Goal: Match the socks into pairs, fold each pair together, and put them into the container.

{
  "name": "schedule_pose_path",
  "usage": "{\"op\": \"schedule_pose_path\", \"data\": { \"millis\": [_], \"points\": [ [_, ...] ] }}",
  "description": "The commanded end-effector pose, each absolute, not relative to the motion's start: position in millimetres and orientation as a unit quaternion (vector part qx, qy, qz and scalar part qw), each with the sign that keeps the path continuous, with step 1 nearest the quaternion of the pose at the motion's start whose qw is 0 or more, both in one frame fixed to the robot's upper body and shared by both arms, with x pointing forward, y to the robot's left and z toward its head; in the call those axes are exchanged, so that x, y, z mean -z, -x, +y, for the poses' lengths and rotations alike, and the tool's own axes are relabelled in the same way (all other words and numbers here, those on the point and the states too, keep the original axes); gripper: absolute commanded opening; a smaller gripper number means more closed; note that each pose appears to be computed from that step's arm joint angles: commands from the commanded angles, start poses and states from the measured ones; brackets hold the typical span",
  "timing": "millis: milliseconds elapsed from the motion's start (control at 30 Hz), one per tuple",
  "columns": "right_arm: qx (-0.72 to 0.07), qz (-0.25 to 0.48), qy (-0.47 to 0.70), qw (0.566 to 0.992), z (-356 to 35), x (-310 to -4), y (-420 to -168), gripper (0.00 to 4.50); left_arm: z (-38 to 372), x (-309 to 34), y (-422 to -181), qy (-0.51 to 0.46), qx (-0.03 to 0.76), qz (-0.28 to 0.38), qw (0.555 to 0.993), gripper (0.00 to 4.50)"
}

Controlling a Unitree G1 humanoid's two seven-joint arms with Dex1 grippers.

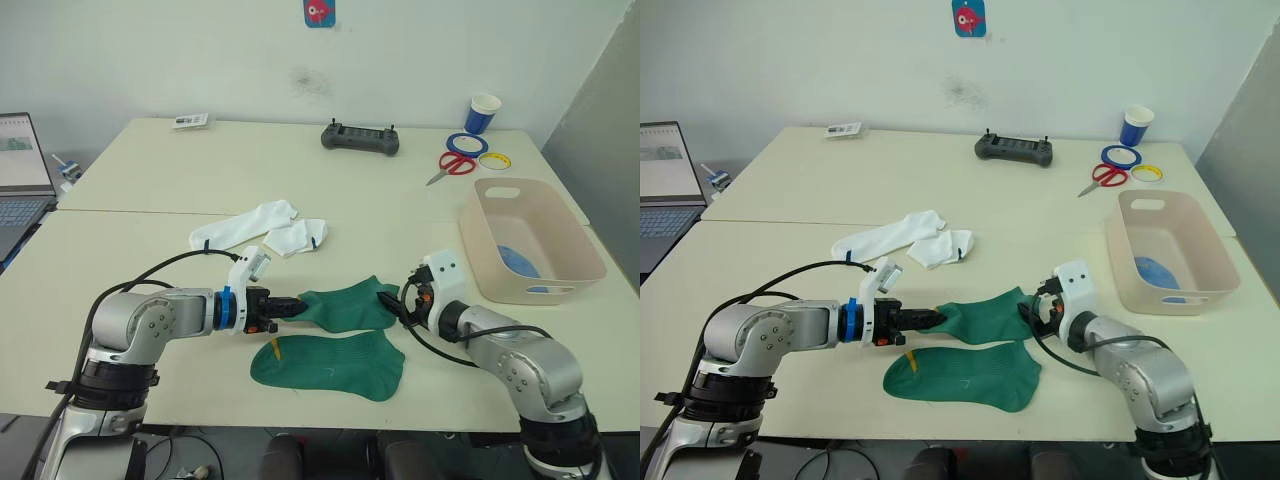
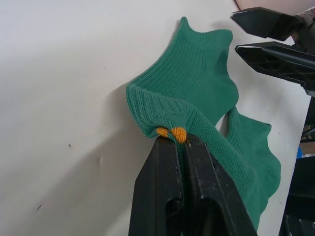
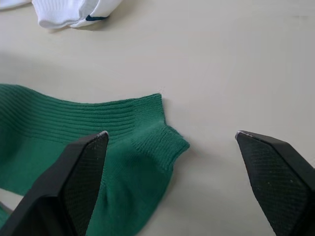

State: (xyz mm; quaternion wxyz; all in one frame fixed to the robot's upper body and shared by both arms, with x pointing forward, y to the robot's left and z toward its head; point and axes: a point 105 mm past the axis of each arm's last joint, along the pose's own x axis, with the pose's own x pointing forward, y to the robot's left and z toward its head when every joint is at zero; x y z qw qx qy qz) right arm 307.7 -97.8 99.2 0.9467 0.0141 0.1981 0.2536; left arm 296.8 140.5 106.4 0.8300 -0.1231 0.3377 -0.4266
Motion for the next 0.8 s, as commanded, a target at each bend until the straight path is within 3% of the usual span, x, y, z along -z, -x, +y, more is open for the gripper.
{"op": "schedule_pose_path", "data": {
  "millis": [33,333,633,800],
  "points": [
    [-0.262,0.176,-0.022,0.949,-94,-107,-311,3.26,141,-111,-299,0.109,0.432,0.323,0.835,0.0],
    [-0.265,0.145,-0.002,0.953,-92,-114,-310,0.02,146,-105,-311,0.067,0.435,0.31,0.843,0.0],
    [-0.226,0.091,0.015,0.97,-112,-127,-298,0.02,130,-96,-342,-0.006,0.469,0.292,0.833,0.0],
    [-0.205,0.086,0.017,0.975,-112,-117,-292,0.02,129,-94,-360,-0.025,0.473,0.29,0.832,0.0]
  ]
}}
